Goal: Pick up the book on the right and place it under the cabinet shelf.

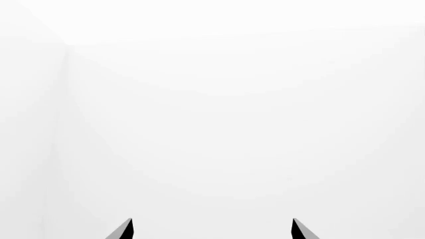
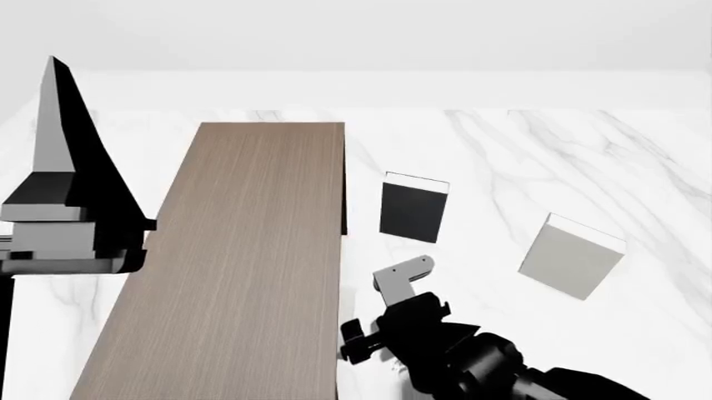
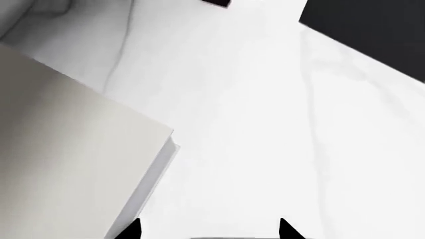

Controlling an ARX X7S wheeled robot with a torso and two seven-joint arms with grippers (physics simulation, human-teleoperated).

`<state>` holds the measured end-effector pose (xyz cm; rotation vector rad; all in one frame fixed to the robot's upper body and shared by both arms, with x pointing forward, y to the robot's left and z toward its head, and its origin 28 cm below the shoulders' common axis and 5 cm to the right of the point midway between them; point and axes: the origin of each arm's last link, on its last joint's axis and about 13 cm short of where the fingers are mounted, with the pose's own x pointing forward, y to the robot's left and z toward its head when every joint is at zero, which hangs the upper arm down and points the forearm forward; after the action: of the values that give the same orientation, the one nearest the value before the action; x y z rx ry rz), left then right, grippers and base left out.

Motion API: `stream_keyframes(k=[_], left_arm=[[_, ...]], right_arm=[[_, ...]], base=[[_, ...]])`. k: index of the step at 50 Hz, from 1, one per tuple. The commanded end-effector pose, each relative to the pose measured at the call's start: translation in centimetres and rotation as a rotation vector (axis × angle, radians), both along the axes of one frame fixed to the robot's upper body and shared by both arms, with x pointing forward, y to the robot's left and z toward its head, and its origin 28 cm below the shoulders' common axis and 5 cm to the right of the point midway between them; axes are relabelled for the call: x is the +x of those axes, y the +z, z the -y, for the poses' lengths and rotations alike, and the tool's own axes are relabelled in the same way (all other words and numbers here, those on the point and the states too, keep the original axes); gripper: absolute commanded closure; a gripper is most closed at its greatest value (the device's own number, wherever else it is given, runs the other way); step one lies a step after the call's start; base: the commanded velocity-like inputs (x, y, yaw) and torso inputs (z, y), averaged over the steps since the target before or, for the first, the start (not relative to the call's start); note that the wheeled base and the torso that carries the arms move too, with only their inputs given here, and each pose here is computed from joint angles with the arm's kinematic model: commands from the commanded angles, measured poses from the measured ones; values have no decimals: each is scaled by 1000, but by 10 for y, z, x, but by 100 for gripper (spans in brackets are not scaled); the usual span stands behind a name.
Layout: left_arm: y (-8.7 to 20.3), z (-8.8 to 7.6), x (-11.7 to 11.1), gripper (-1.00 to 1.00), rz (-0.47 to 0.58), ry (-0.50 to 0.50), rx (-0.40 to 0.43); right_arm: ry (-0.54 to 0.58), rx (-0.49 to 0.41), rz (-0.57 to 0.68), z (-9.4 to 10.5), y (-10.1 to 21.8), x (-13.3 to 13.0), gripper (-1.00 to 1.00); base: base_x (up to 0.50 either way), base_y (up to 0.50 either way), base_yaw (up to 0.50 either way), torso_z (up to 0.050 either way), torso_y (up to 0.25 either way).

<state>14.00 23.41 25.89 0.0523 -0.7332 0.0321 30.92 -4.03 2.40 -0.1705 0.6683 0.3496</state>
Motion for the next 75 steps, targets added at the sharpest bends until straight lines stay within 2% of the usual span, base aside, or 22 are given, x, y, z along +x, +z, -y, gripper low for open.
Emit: stream_keyframes(k=[1, 36, 59, 75], left_arm=[[0, 0, 0, -100, 0, -1, 1], [0, -1, 1, -100, -1, 0, -3], [1, -1, -1, -100, 2, -1, -5], [2, 0, -2, -100, 3, -1, -5]], right_arm=[[-12, 40, 68, -6, 10, 13, -100], [-42, 120, 160, -16, 22, 25, -100], [-105, 38, 119, 16, 31, -5, -100], [-133, -1, 100, 30, 33, -11, -100]], base=[[0, 0, 0, 0, 0], [0, 0, 0, 0, 0], [-12, -8, -17, 3, 5], [0, 0, 0, 0, 0]])
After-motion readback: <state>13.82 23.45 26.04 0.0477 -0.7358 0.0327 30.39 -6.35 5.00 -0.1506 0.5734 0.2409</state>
